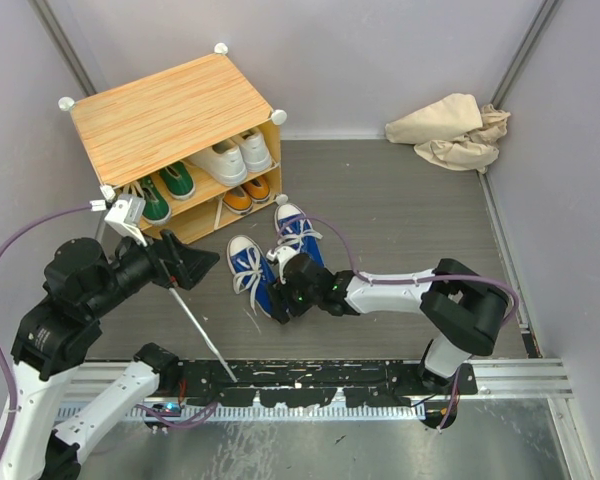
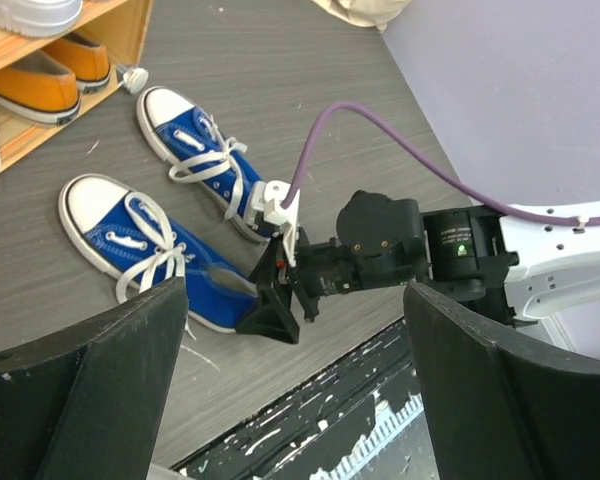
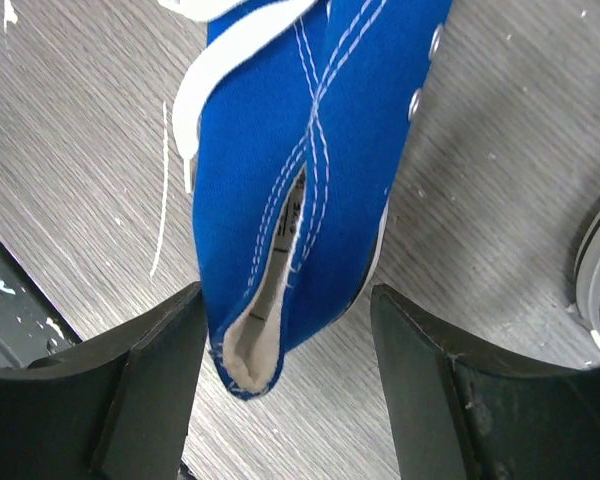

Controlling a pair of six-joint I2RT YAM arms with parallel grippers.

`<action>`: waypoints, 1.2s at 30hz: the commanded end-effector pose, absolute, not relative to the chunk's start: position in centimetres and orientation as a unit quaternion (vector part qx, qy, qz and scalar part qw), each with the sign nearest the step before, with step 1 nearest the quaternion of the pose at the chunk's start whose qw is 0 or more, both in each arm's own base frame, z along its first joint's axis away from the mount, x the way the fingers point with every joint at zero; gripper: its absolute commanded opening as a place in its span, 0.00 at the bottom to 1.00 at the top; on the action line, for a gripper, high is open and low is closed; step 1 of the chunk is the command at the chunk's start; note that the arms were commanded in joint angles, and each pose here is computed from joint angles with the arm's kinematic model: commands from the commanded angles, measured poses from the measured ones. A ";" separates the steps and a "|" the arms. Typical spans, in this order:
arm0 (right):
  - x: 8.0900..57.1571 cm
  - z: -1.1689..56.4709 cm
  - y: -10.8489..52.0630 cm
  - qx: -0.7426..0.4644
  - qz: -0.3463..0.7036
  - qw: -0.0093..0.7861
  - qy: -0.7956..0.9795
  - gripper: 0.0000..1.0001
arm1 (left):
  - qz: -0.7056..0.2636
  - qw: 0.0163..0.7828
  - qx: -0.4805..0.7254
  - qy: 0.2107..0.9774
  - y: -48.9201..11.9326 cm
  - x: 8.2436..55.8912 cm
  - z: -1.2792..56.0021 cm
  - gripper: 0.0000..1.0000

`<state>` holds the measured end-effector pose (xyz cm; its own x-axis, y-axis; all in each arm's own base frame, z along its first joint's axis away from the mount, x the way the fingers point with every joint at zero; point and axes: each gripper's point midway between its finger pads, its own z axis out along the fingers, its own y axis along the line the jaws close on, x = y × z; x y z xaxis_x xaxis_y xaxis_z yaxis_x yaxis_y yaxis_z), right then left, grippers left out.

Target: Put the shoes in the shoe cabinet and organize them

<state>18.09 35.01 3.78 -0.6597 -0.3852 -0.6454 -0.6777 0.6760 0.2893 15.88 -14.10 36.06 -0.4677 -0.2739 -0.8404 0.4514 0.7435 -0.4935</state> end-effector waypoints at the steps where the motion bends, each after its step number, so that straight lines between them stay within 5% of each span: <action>1: 17.6 5.7 35.5 -0.306 0.295 0.298 0.855 0.71 | -0.334 0.513 0.054 0.789 -13.1 15.2 34.9 0.90; 18: 18.9 5.8 36.8 -0.300 0.275 0.320 0.856 0.70 | -0.283 0.506 0.041 0.814 -10.7 14.0 32.9 0.91; 20: 19.5 5.3 36.9 -0.294 0.261 0.323 0.861 0.64 | -0.283 0.508 0.043 0.812 -10.6 13.8 32.9 0.91; 27: 20.3 6.3 38.1 -0.307 0.257 0.333 0.854 0.02 | -0.280 0.515 0.051 0.809 -10.1 13.0 33.1 0.93; 36: 21.2 14.4 42.7 -0.312 0.314 0.391 0.807 0.01 | -0.288 0.520 0.054 0.802 -10.1 12.4 33.3 0.93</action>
